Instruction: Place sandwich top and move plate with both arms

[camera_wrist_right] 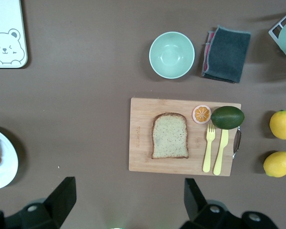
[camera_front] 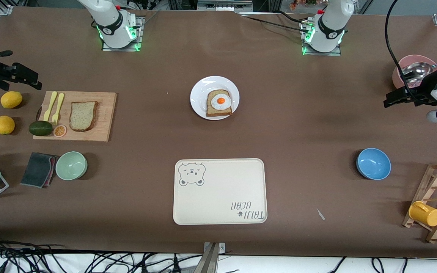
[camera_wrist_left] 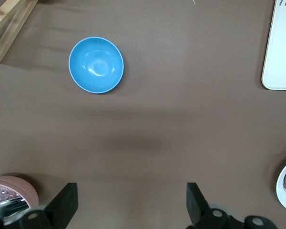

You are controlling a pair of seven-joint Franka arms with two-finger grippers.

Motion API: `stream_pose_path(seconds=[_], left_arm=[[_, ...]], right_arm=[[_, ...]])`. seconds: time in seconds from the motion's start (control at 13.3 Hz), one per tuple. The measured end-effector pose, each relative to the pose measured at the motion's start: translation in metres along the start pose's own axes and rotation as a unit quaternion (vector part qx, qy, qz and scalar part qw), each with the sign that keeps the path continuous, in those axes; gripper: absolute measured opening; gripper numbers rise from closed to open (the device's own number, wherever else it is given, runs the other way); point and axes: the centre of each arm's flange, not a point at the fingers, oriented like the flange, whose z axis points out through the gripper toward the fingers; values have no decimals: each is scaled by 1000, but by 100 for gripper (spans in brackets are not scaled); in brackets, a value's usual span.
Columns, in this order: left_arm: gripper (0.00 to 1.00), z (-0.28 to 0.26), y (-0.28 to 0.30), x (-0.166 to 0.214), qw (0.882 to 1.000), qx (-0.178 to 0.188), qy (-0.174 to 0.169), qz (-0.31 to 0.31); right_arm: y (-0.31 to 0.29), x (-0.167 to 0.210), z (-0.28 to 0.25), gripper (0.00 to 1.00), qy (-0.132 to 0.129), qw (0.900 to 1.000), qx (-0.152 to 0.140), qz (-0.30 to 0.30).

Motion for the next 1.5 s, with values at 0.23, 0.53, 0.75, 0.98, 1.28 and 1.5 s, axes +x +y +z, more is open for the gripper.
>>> stream_pose_path(seconds=[0.23,0.53,0.75,0.98,1.28,1.5], left_arm=[[100,0,0,0,1000,0,0,0],[100,0,0,0,1000,0,0,0],[100,0,0,0,1000,0,0,0],[100,1,0,0,1000,0,-1,0],[100,1,1,0,1000,0,-1,0],[100,1,1,1,1000,0,-1,1]], right_arm=[[4,4,8,100,-6,1000,0,4],[4,6,11,100,-9,1000,0,3],[5,19,36,100,-31,1000,1,4],[6,33,63,100,-51,999,0,3],[12,46,84,100,-57,997,-44,7],[12,58,117,100,-68,995,-63,26]])
